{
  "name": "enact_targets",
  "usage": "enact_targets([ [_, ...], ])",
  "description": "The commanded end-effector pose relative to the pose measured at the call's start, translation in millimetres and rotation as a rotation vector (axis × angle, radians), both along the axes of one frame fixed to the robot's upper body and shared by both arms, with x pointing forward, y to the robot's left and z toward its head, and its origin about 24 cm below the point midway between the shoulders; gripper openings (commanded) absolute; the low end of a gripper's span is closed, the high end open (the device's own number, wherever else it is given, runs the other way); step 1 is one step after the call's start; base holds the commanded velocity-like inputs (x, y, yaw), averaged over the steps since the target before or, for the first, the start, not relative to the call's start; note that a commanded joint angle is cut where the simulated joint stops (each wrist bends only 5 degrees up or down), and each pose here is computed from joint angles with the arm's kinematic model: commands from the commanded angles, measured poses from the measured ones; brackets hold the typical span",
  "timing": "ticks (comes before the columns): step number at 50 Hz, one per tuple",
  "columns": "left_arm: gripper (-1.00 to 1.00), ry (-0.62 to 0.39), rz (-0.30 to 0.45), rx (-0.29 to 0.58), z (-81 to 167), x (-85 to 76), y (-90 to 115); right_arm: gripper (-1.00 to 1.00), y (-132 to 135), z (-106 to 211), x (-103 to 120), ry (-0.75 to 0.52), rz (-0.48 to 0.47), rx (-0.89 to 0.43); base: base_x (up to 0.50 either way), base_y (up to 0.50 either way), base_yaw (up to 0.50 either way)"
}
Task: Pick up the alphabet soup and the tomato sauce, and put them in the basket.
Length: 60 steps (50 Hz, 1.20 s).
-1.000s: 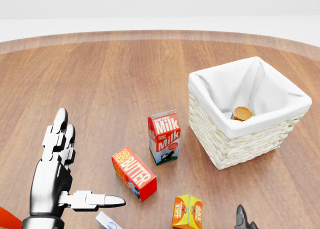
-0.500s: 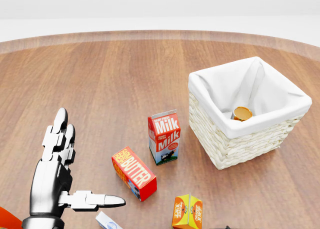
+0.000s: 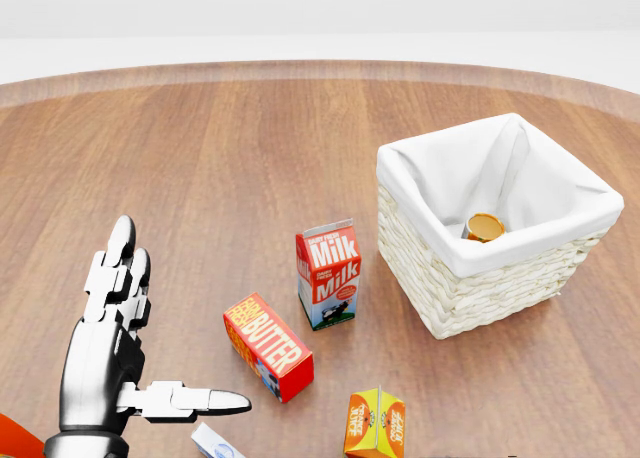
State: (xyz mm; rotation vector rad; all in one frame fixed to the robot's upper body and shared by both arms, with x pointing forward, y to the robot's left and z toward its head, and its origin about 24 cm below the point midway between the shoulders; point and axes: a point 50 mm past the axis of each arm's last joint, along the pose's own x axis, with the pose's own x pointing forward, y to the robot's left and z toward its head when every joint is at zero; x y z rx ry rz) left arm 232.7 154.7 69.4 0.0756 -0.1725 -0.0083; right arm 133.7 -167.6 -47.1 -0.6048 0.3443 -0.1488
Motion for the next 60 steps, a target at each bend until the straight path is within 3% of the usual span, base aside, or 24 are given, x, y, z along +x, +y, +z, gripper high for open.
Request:
enact_targets([
  [1,1.0,-0.003,0.003,-0.003,0.8,0.0,0.5,-1.0,-6.2,27.7,-1.2,-0.092,-0.019,0.035,0.0,0.0,0.0],
  [12,1.0,-0.003,0.004,-0.003,0.8,0.0,0.5,-1.0,-9.5,41.1,-2.3,-0.131,-0.024,0.041,0.0,0.0,0.0],
  [14,1.0,-0.003,0.004,-0.003,0.7,0.0,0.5,-1.0,-13.3,27.9,-4.4,-0.089,-0.05,0.01,0.0,0.0,0.0],
  [16,1.0,-0.003,0.003,-0.002,0.8,0.0,0.5,-1.0,-10.7,44.5,-4.0,-0.137,-0.028,0.045,0.0,0.0,0.0],
  [21,1.0,-0.003,0.003,-0.003,0.7,0.0,0.5,-1.0,-13.2,50.1,-5.2,-0.151,-0.033,0.051,0.0,0.0,0.0],
  [26,1.0,-0.003,0.003,-0.002,0.7,0.0,0.5,-1.0,-19.5,41.7,-6.4,-0.122,-0.068,0.041,0.0,0.0,0.0],
  [30,1.0,-0.003,0.003,-0.003,0.7,0.0,0.4,-1.0,-18.2,62.1,-5.0,-0.185,-0.046,0.07,0.0,0.0,0.0],
  [32,1.0,-0.003,0.003,-0.003,0.7,0.0,0.5,-1.0,-23.0,47.9,-6.6,-0.139,-0.08,0.046,0.0,0.0,0.0],
  [35,1.0,-0.003,0.003,-0.002,0.8,0.0,0.5,-1.0,-23.6,66.7,-5.0,-0.197,-0.061,0.078,0.0,0.0,0.0],
  [43,1.0,-0.003,0.003,-0.003,0.7,0.0,0.5,-1.0,-31.8,58.2,-3.6,-0.168,-0.102,0.083,0.0,0.0,0.0],
  [50,1.0,-0.003,0.003,-0.003,0.7,0.0,0.5,-1.0,-31.4,84.1,0.4,-0.257,-0.066,0.116,0.0,0.0,0.0],
  [55,1.0,-0.003,0.003,-0.002,0.7,0.0,0.5,-1.0,-35.1,76.9,1.0,-0.233,-0.088,0.116,0.0,0.0,0.0],
  [60,1.0,-0.003,0.003,-0.002,0.7,0.0,0.5,-1.0,-35.2,92.2,5.1,-0.291,-0.064,0.124,0.0,0.0,0.0],
])
